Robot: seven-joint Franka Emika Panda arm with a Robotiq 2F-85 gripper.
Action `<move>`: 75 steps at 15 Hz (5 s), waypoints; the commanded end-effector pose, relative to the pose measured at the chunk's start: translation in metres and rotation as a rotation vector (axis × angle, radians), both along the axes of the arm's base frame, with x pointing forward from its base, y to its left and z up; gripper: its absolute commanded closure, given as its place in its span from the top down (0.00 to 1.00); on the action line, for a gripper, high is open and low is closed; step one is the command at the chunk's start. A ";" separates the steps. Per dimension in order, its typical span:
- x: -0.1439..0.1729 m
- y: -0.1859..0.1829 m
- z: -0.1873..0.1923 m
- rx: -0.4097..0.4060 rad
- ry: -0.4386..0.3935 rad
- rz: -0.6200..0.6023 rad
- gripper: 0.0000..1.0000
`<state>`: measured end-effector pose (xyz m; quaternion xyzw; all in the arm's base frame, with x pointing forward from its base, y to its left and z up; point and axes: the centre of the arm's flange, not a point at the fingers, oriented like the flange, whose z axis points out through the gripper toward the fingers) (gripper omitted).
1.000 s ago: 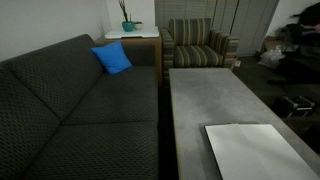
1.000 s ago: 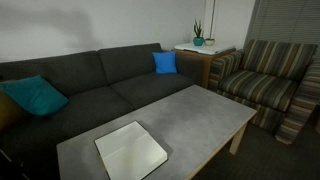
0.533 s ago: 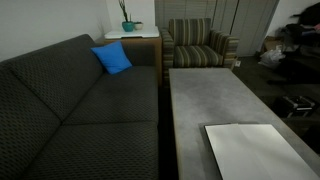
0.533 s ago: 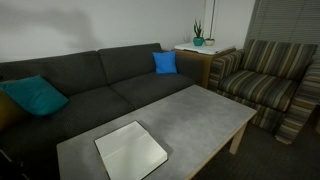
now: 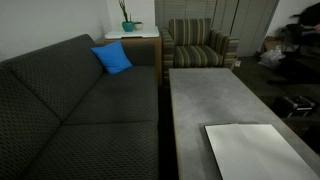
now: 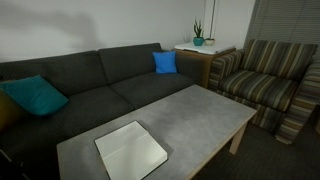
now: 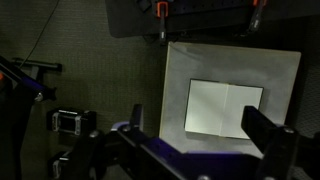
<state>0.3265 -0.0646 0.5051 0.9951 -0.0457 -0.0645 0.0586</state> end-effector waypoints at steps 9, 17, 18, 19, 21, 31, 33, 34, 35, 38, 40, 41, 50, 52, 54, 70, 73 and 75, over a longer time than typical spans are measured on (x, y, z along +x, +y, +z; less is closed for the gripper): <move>0.137 0.073 -0.139 0.111 0.285 -0.089 1.00; 0.168 0.126 -0.227 0.065 0.390 -0.167 1.00; 0.172 0.128 -0.233 0.063 0.397 -0.169 1.00; 0.175 0.128 -0.235 0.064 0.399 -0.170 1.00; 0.177 0.127 -0.232 0.065 0.394 -0.171 1.00; 0.204 0.113 -0.243 0.142 0.292 -0.076 1.00; 0.230 0.108 -0.252 0.148 0.209 -0.091 1.00; 0.242 0.106 -0.257 0.150 0.172 -0.088 1.00; 0.258 0.105 -0.265 0.161 0.142 -0.085 1.00; 0.297 0.107 -0.295 0.189 0.078 -0.043 1.00; 0.319 0.115 -0.317 0.218 0.072 -0.003 1.00; 0.329 0.122 -0.330 0.225 0.075 0.026 1.00; 0.309 0.124 -0.327 0.196 0.083 0.013 1.00; 0.303 0.126 -0.327 0.190 0.072 0.037 1.00; 0.303 0.131 -0.335 0.180 0.045 0.016 1.00; 0.404 0.227 -0.511 0.238 0.026 0.078 1.00; 0.411 0.240 -0.537 0.238 0.059 0.103 1.00; 0.371 0.231 -0.520 0.228 0.053 0.084 1.00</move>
